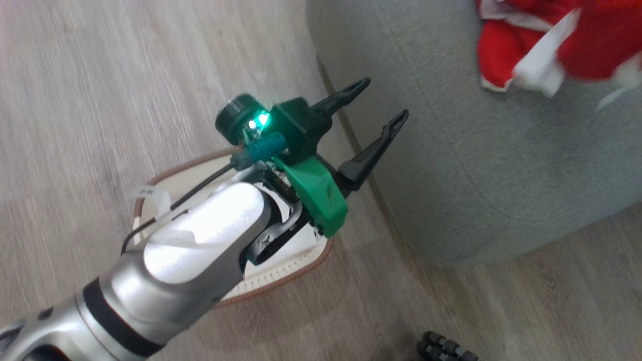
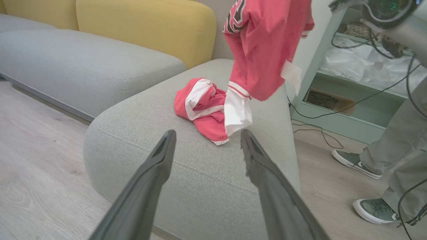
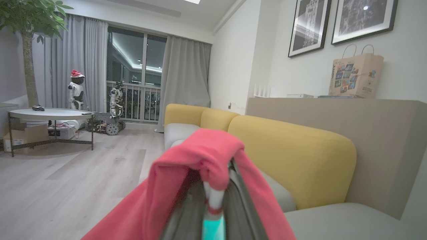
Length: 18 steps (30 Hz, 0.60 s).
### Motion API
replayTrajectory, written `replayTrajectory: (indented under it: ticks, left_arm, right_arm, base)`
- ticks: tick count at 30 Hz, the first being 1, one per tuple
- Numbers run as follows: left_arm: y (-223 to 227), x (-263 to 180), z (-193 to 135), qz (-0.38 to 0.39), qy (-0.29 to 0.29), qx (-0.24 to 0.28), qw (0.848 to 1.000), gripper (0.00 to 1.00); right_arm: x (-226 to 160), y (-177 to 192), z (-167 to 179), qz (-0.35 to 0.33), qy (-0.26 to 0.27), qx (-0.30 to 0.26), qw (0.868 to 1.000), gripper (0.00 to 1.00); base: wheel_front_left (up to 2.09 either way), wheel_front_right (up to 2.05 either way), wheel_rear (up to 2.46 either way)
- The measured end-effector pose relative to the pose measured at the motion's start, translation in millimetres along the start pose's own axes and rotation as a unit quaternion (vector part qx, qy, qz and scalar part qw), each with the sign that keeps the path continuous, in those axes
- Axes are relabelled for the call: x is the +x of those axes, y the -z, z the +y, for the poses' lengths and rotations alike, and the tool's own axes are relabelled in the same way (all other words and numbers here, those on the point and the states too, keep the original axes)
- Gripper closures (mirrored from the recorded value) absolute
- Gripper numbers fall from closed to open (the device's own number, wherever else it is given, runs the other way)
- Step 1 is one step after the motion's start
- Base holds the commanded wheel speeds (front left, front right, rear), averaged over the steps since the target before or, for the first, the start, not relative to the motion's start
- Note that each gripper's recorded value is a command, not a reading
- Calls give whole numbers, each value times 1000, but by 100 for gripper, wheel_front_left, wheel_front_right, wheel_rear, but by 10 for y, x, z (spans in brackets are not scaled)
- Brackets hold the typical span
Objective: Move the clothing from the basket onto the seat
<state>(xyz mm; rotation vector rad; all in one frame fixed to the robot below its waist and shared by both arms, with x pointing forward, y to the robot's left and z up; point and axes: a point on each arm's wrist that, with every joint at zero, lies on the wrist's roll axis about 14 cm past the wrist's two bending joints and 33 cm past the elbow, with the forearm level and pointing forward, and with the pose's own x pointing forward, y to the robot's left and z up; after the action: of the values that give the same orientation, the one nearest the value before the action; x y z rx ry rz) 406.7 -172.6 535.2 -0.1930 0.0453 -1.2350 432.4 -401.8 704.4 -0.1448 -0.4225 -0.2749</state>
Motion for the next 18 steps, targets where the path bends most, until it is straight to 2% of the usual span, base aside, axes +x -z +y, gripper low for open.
replayTrajectory:
  ticks: [5,9,14,18]
  left_arm:
    - [127,-22,232,3,-13,-11,1000,0]
    - [268,-70,445,10,-32,-22,999,0]
    - [432,-161,665,16,-54,-33,998,0]
    - [551,-239,815,24,-71,-38,996,0]
  right_arm:
    - [312,167,-294,5,42,-28,999,100]
    - [461,507,-470,38,69,-56,995,100]
    - [558,1216,-325,118,56,-80,988,100]
    - [513,1816,-158,195,37,-97,975,100]
  base:
    - [0,0,0]
    - [0,0,0]
    - [0,0,0]
    - [0,0,0]
